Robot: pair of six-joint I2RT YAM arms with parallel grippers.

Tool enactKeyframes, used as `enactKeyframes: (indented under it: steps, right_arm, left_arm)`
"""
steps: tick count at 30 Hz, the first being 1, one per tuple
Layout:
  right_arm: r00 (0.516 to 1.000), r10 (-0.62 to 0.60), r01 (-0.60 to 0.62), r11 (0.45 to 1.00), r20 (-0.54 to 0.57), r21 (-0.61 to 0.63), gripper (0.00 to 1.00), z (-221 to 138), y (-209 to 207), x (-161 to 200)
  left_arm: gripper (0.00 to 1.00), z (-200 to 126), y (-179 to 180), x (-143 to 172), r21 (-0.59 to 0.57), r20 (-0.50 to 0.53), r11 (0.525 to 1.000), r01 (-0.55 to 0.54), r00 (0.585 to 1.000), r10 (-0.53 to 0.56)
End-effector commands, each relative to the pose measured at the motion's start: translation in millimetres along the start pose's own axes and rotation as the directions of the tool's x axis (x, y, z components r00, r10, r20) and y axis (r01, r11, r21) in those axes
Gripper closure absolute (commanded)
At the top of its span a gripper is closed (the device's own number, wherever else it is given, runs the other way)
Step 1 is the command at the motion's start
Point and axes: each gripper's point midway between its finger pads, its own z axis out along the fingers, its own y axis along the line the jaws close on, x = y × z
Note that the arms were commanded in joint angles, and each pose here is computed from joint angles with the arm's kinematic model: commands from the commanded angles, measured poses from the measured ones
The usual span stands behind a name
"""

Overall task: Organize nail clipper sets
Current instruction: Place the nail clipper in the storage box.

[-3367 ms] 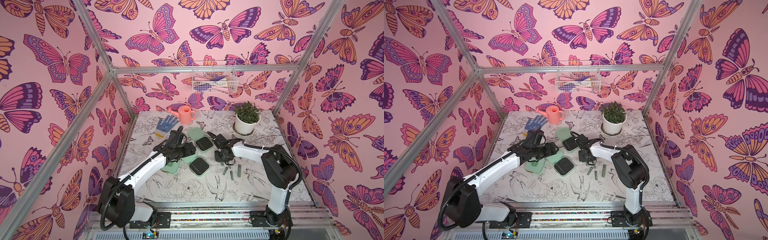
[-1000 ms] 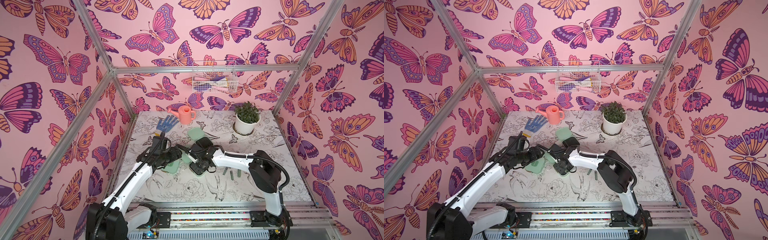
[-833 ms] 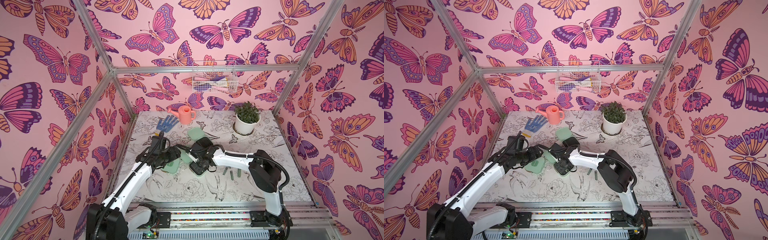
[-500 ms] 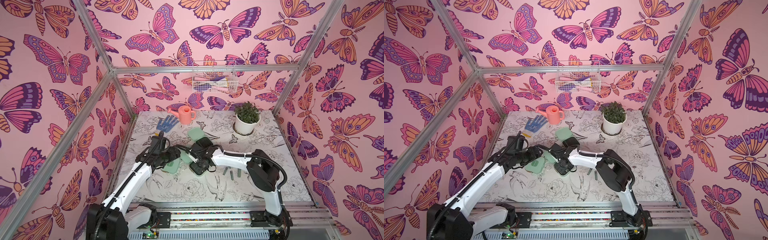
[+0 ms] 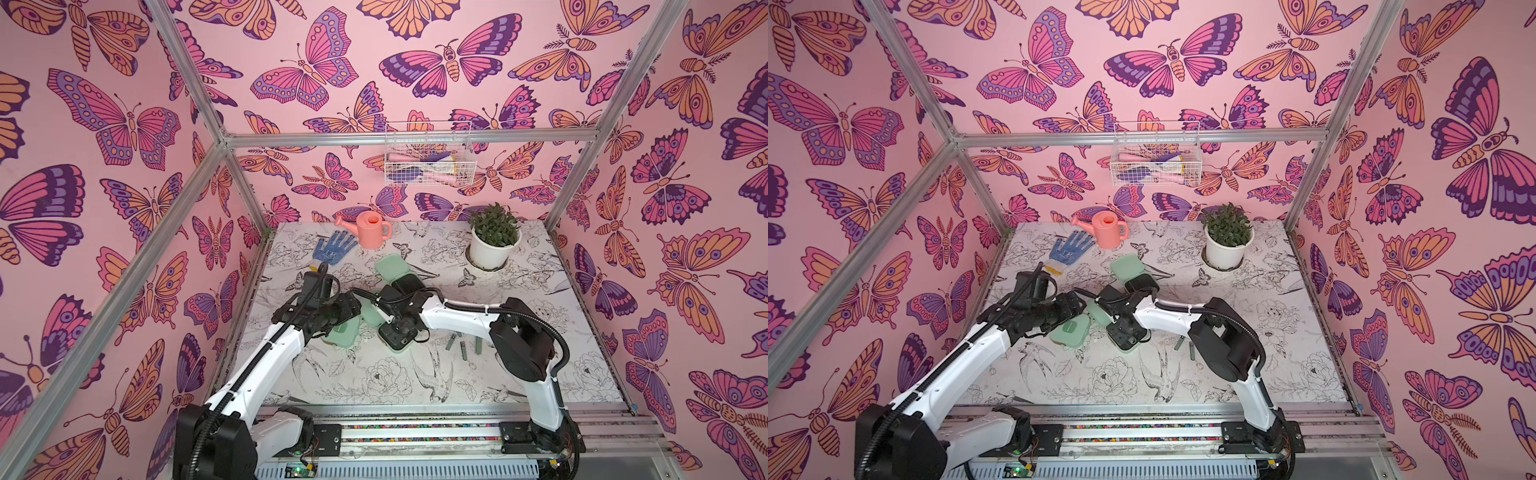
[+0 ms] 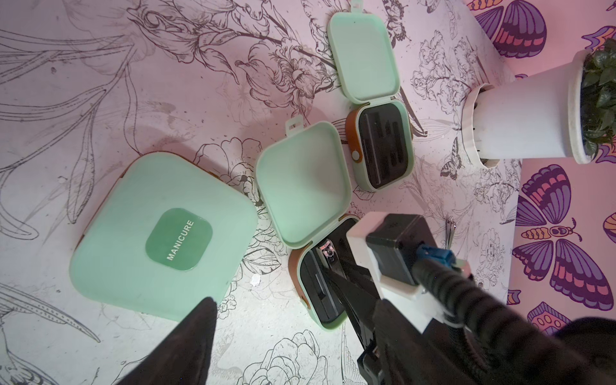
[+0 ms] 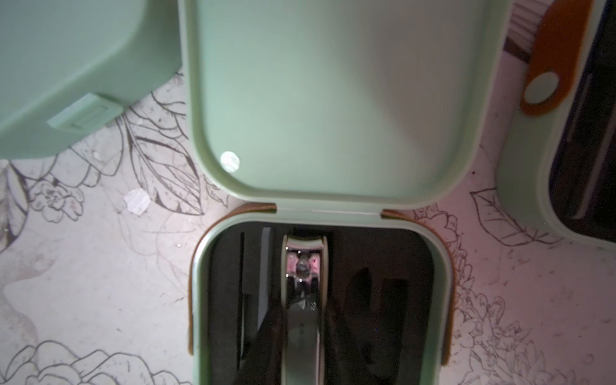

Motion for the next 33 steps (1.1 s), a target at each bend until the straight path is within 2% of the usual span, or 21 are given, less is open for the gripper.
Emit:
enactKeyframes:
  steps: [1, 12, 33]
  right_arm:
    - [0.998, 0.053, -0.053, 0.998, -0.030, 0.019, 0.87, 0, -6, 2]
    - [0.993, 0.092, -0.088, 0.995, -0.071, 0.054, 0.88, 1, -12, 18]
    - [0.983, 0.141, -0.137, 0.990, -0.121, 0.047, 0.88, 31, -7, 31]
  left_arm:
    - [0.24, 3, 9, 8, -0.024, -0.034, 1.000, 0.006, 0.999, -0.007]
    - [0.24, 4, 9, 9, -0.024, -0.039, 1.000, 0.009, 0.999, -0.010]
    - [0.24, 9, 10, 9, -0.028, -0.054, 1.000, 0.012, 0.998, -0.014]
